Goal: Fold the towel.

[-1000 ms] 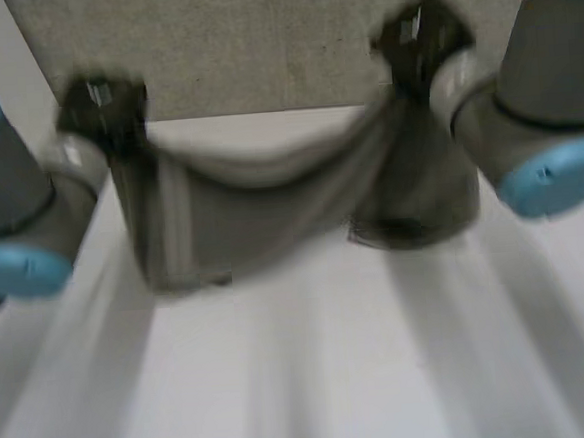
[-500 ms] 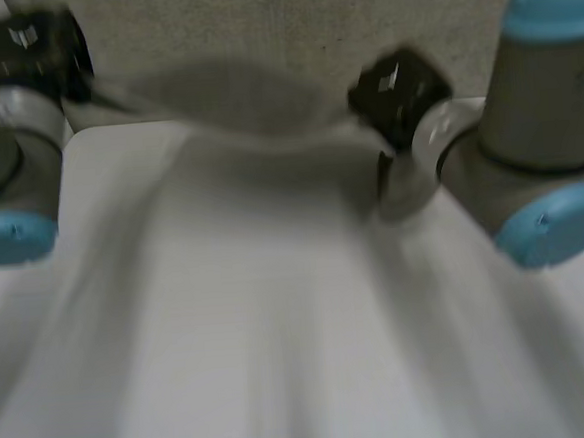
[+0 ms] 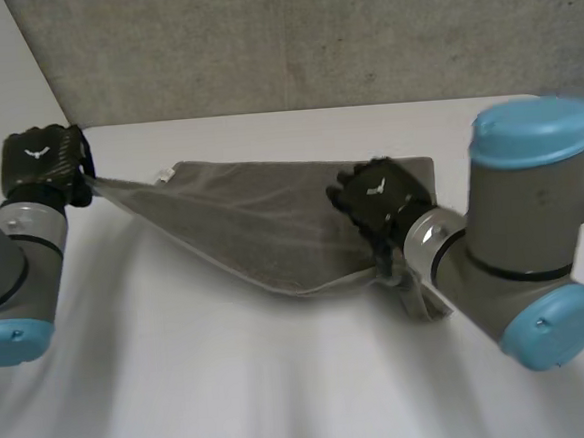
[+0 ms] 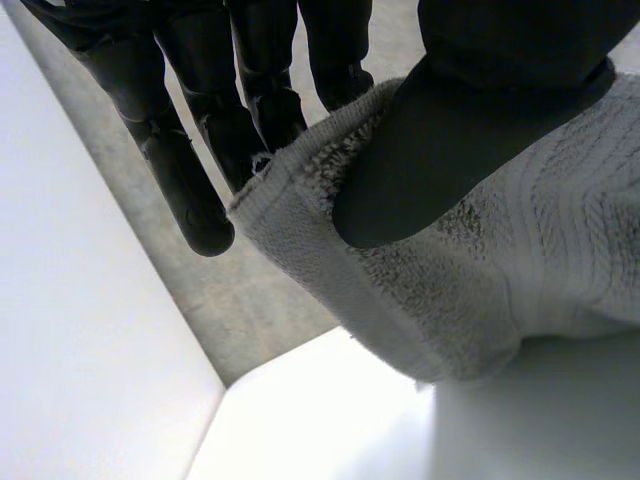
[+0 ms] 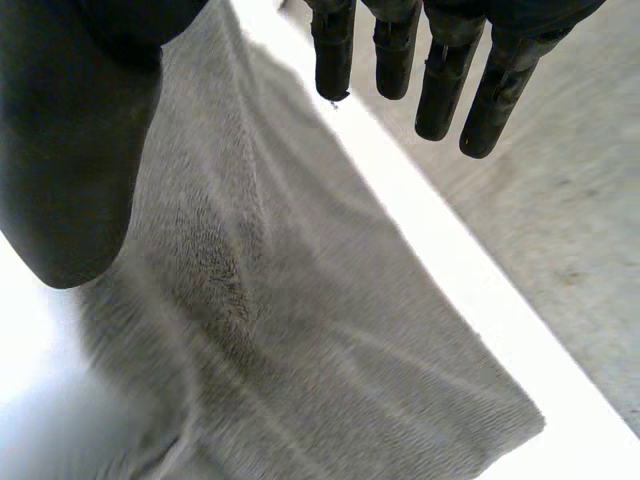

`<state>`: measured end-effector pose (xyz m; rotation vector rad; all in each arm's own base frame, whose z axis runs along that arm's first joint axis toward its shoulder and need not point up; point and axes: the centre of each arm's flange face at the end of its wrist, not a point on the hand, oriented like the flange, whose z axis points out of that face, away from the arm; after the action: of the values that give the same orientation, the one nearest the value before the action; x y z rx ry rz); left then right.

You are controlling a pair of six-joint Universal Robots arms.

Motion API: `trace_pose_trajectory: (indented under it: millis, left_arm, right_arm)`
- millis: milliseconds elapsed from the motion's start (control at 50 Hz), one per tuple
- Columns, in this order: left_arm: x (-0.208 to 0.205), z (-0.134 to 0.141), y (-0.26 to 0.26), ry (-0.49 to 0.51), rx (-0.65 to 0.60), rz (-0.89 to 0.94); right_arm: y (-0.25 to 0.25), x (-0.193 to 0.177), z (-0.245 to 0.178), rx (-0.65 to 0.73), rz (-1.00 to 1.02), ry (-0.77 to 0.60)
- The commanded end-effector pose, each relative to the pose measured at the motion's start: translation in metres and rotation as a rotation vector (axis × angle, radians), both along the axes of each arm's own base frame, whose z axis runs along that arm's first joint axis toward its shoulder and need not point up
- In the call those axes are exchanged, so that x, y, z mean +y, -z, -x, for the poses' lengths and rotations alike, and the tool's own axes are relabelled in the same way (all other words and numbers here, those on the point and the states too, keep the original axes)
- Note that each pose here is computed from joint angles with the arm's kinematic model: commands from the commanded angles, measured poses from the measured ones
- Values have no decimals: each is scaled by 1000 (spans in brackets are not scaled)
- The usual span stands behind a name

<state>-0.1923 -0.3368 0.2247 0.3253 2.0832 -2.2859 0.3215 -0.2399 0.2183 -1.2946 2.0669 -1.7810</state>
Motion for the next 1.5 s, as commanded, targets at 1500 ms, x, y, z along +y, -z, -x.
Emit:
trace_pose_trajectory:
  millis: [1500]
  left_arm:
    - [23,-12,-10,27,8,1]
  right_arm:
    - [98,-14,64,-253,-327,289]
